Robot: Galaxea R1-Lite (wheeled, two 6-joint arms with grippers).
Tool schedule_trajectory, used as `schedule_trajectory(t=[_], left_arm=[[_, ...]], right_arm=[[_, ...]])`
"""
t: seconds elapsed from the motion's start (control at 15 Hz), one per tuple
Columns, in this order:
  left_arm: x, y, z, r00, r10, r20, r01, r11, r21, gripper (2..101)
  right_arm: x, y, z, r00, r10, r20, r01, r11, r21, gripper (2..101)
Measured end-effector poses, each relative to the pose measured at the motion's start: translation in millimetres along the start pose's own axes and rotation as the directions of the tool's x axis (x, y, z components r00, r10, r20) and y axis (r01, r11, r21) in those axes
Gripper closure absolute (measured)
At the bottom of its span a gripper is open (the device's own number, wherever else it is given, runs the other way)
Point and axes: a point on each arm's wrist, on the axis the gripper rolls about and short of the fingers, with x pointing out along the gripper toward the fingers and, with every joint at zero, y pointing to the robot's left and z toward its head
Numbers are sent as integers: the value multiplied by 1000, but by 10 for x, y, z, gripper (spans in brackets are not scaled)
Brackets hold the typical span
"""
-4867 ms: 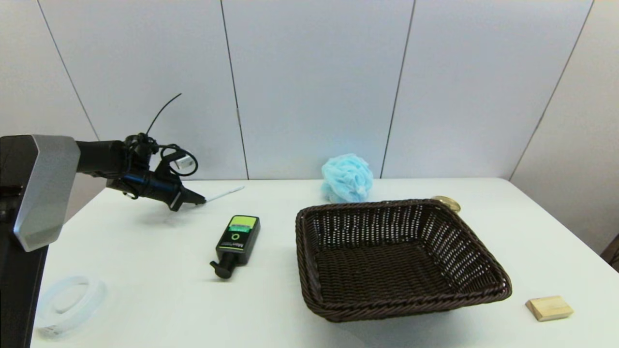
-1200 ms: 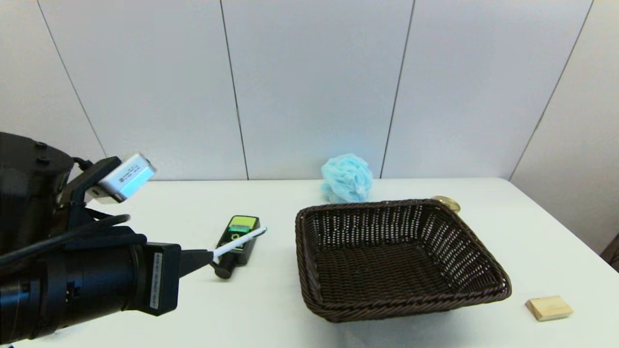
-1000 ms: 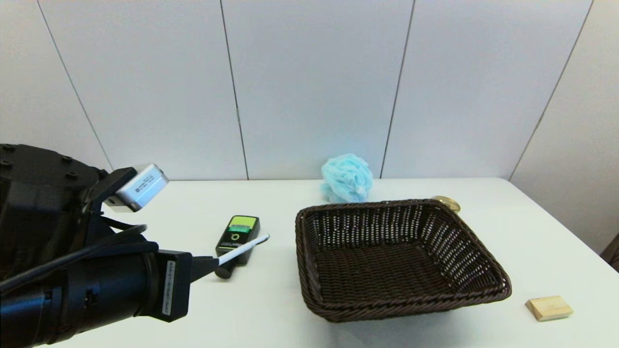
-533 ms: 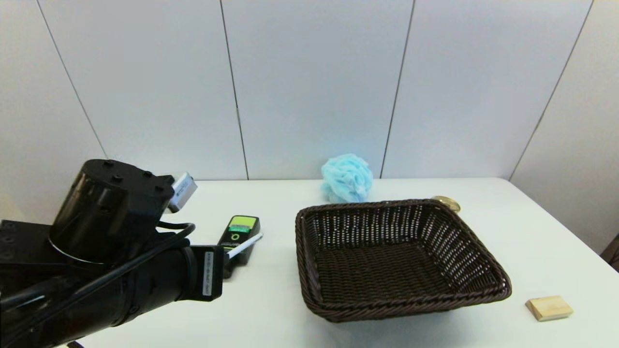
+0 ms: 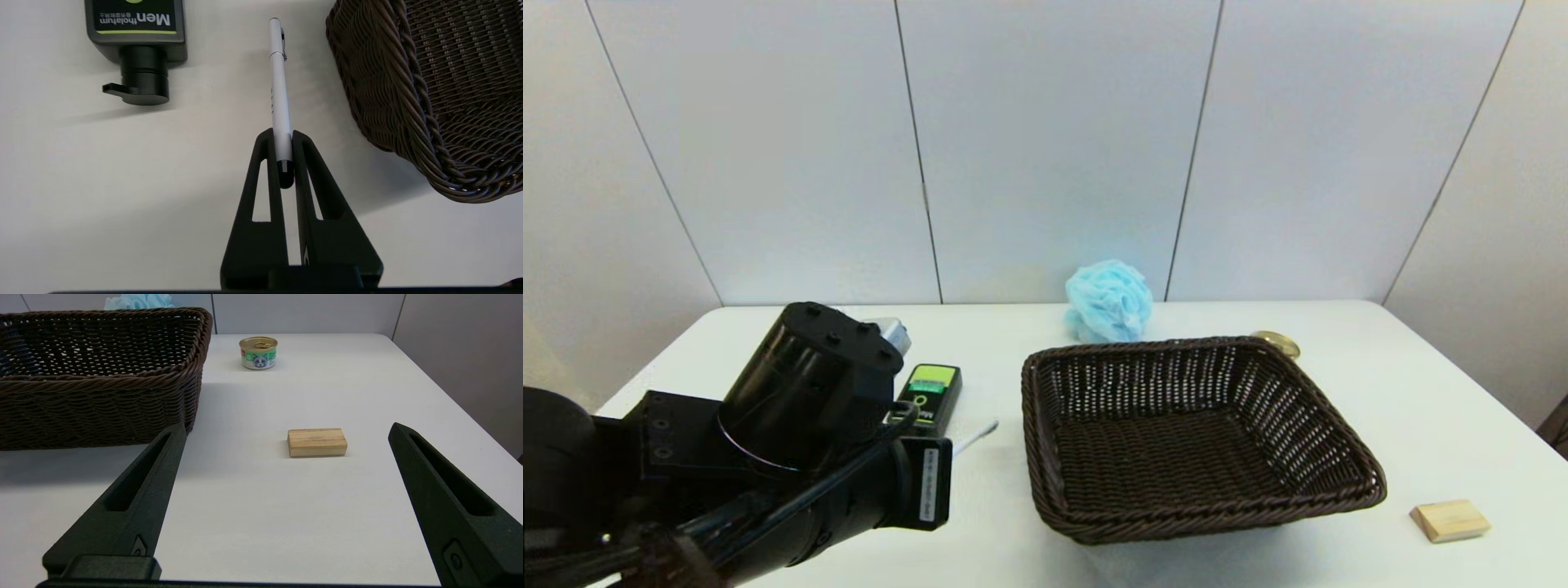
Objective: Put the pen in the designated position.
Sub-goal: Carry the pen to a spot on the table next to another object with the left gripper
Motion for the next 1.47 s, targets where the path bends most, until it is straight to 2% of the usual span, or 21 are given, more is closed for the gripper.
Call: schedule_trajectory(t=[0.87,1.47], left_arm=[[445,-32,-206,1000,15,-26,-14,1000,3,941],[550,4,-380,998,26,-58,-26,1000,4,941]], right_arm=[[0,0,0,1000,0,0,0,1000,-1,43],[0,0,0,1000,0,0,0,1000,0,43]])
